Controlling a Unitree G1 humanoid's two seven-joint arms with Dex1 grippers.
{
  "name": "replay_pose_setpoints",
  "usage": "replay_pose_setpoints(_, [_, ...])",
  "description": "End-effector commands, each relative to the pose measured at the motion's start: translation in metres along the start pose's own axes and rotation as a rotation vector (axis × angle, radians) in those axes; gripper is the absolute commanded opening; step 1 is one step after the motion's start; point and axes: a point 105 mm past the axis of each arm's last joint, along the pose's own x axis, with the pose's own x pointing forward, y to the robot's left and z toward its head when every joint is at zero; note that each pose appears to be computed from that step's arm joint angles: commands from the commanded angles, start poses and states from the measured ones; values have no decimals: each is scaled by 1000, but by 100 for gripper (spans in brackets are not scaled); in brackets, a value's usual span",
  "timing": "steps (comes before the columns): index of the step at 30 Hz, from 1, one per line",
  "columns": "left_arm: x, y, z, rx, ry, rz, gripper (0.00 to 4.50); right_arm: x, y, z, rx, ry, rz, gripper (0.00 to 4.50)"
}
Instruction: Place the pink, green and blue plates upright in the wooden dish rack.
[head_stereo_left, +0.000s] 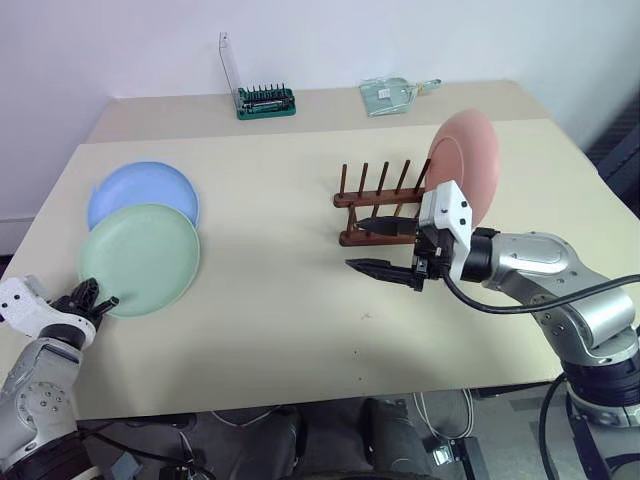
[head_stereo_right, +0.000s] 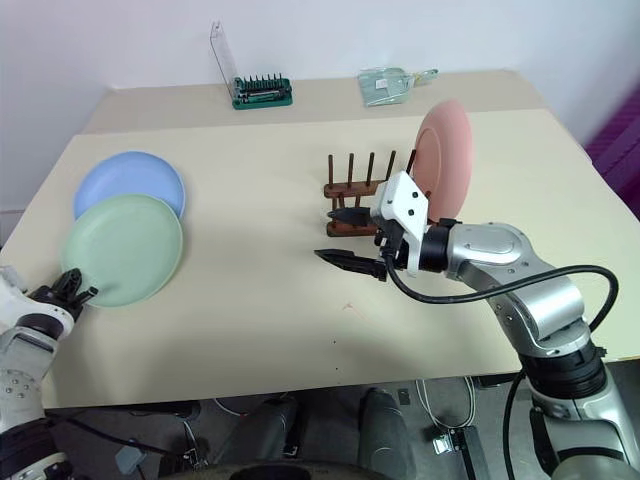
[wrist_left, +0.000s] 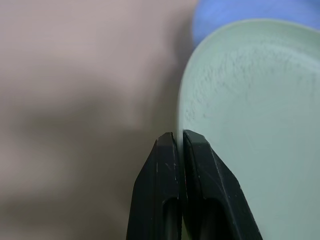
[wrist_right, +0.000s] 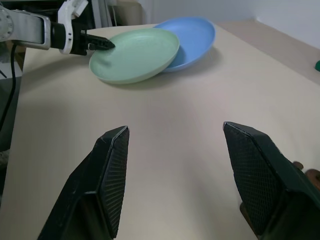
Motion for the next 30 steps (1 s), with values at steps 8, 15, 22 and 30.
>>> replay_pose_setpoints(8, [11, -170, 74, 319, -186, -437, 0, 31, -2, 16, -562, 130, -3, 444])
replay_pose_setpoints(15, [4, -272, 66, 400, -187, -626, 0, 64, -37, 17, -957, 197, -200, 444])
replay_pose_setpoints(22, [-12, -308, 53, 306, -123, -741, 0, 67, -47, 12, -1086, 228, -248, 420])
replay_pose_setpoints(30, [-12, -308, 47, 302, -95, -741, 0, 64, -53, 9, -1144, 241, -269, 56])
